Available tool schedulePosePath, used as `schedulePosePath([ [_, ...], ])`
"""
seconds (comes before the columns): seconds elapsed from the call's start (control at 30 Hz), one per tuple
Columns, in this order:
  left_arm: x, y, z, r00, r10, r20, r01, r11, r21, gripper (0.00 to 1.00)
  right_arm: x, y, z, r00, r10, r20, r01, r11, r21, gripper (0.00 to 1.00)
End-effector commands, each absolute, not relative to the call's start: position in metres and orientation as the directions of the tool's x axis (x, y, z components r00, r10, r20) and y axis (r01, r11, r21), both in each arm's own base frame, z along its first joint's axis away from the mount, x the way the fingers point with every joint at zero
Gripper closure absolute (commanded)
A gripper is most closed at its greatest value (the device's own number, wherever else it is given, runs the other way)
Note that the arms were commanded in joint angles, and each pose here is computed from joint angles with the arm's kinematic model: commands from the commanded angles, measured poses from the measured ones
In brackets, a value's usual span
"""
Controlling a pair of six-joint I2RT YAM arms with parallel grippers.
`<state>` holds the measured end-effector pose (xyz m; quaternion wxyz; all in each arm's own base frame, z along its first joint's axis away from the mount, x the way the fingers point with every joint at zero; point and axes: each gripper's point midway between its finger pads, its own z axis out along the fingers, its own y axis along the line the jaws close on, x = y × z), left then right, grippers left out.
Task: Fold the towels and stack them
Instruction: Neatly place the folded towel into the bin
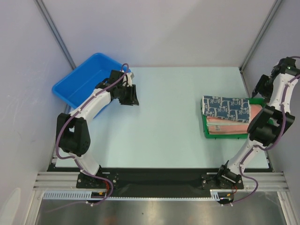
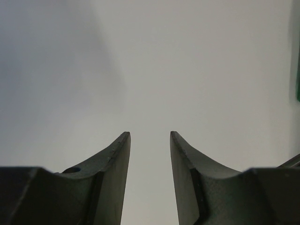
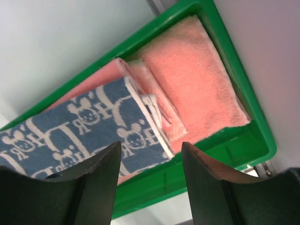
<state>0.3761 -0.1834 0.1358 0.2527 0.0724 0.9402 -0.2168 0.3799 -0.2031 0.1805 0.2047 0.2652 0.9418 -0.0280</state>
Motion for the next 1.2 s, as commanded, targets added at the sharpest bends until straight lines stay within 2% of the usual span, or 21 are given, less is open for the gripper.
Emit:
schedulePosePath([
  [0.0, 0.385, -0.187, 0.157, -0.828, 0.025, -0.561, 0.285, 0.880, -0.381, 0.55, 0.394, -0.169, 0.224, -0.692, 0.472, -0.546, 0.485, 0.864, 0.132, 0.40],
  [0.07, 0.384, -0.187, 0.158, -0.828, 0.019, -0.560, 0.283, 0.877, -0.388, 0.55, 0.394, -0.142, 0.232, -0.668, 0.479, -0.569, 0.479, 0.862, 0.165, 0.40],
  [0.13, 0.381, -0.187, 0.160, -0.826, 0.016, -0.564, 0.285, 0.874, -0.393, 0.55, 0.381, -0.133, 0.207, -0.673, 0.499, -0.546, 0.521, 0.844, 0.129, 0.39],
  [0.17, 0.380, -0.187, 0.159, -0.827, 0.011, -0.562, 0.280, 0.874, -0.396, 0.55, 0.374, -0.131, 0.215, -0.603, 0.551, -0.577, 0.579, 0.800, 0.159, 0.38],
  [0.23, 0.379, -0.189, 0.161, -0.823, 0.009, -0.569, 0.289, 0.867, -0.405, 0.54, 0.348, -0.133, 0.188, -0.548, 0.649, -0.528, 0.670, 0.718, 0.187, 0.39],
  [0.27, 0.378, -0.190, 0.161, -0.824, 0.005, -0.566, 0.288, 0.865, -0.411, 0.54, 0.346, -0.142, 0.204, -0.442, 0.689, -0.575, 0.696, 0.667, 0.265, 0.39],
  [0.33, 0.376, -0.192, 0.160, -0.828, 0.012, -0.561, 0.296, 0.859, -0.419, 0.55, 0.335, -0.140, 0.197, -0.378, 0.744, -0.551, 0.716, 0.612, 0.336, 0.39],
  [0.37, 0.374, -0.192, 0.158, -0.829, 0.015, -0.559, 0.298, 0.858, -0.418, 0.55, 0.339, -0.146, 0.215, -0.295, 0.746, -0.597, 0.695, 0.597, 0.402, 0.38],
  [0.4, 0.374, -0.192, 0.159, -0.828, 0.016, -0.560, 0.299, 0.858, -0.417, 0.55, 0.338, -0.146, 0.213, -0.272, 0.760, -0.590, 0.689, 0.582, 0.431, 0.38],
  [0.53, 0.372, -0.193, 0.161, -0.829, 0.010, -0.559, 0.298, 0.854, -0.427, 0.55, 0.330, -0.149, 0.194, -0.229, 0.817, -0.530, 0.691, 0.520, 0.502, 0.37],
  [0.73, 0.370, -0.194, 0.160, -0.831, -0.001, -0.556, 0.292, 0.851, -0.438, 0.55, 0.320, -0.161, 0.153, -0.194, 0.861, -0.471, 0.723, 0.450, 0.524, 0.34],
  [1.17, 0.376, -0.195, 0.163, -0.832, -0.002, -0.554, 0.278, 0.864, -0.420, 0.55, 0.325, -0.165, 0.111, -0.152, 0.900, -0.409, 0.739, 0.378, 0.557, 0.34],
])
